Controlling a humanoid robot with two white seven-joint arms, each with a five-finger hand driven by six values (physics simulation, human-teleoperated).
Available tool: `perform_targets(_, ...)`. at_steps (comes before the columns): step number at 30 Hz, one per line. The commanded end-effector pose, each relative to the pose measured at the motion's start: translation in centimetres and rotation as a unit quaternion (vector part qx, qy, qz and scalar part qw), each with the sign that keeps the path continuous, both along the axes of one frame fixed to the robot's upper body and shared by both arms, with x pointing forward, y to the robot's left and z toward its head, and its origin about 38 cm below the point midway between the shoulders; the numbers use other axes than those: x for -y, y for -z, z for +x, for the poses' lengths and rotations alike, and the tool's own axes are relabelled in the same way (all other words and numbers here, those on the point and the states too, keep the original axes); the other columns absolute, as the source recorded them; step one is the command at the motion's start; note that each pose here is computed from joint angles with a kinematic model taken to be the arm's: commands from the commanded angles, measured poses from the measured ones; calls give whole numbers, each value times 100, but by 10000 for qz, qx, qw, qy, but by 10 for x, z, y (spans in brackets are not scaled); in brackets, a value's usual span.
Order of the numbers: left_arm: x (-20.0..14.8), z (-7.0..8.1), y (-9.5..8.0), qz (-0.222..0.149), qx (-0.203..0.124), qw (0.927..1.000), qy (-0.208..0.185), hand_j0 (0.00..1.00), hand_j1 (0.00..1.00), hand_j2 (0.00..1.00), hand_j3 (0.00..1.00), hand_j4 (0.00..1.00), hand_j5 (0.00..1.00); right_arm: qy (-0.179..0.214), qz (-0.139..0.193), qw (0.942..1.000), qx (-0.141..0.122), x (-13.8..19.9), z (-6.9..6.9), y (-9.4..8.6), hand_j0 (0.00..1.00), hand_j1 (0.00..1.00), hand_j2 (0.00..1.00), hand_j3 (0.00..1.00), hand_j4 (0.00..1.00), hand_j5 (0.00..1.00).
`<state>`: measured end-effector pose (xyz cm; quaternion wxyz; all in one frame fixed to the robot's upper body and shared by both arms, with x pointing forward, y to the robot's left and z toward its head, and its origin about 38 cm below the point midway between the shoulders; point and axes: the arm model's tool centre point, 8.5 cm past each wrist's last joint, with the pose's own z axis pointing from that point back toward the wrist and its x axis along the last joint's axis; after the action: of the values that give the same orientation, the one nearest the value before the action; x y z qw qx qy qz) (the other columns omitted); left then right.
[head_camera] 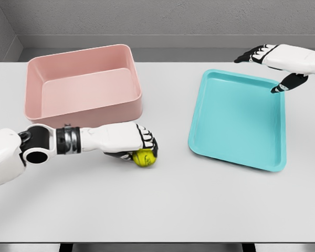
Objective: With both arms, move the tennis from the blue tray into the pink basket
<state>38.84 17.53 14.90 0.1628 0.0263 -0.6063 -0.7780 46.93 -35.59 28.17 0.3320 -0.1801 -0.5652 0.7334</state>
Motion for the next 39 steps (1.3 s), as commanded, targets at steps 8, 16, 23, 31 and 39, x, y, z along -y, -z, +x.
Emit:
perform_targets(8, -18, 0, -33, -259, 166, 9995, -123, 49, 49, 49, 49, 49, 49, 36, 31, 10000, 3, 2, 0, -1, 100, 100, 100, 100, 100, 100)
perform_targets(16, -28, 6, -47, -322, 276, 9988, -256, 47, 47, 47, 47, 47, 47, 44, 30, 10000, 10, 3, 0, -2, 100, 100, 100, 100, 100, 100)
perform_targets(23, -37, 9, -54, -328, 307, 9984, -341, 47, 47, 47, 47, 47, 47, 37, 30, 10000, 12, 2, 0, -2, 100, 100, 100, 100, 100, 100)
perform_targets(31, -52, 14, -70, -358, 476, 9969, -521, 47, 47, 47, 47, 47, 47, 37, 22, 10000, 14, 2, 0, -2, 100, 100, 100, 100, 100, 100)
perform_targets(39, -54, 20, -80, -443, 511, 9961, -574, 47, 47, 47, 47, 47, 47, 30, 22, 10000, 16, 2, 0, -2, 100, 100, 100, 100, 100, 100)
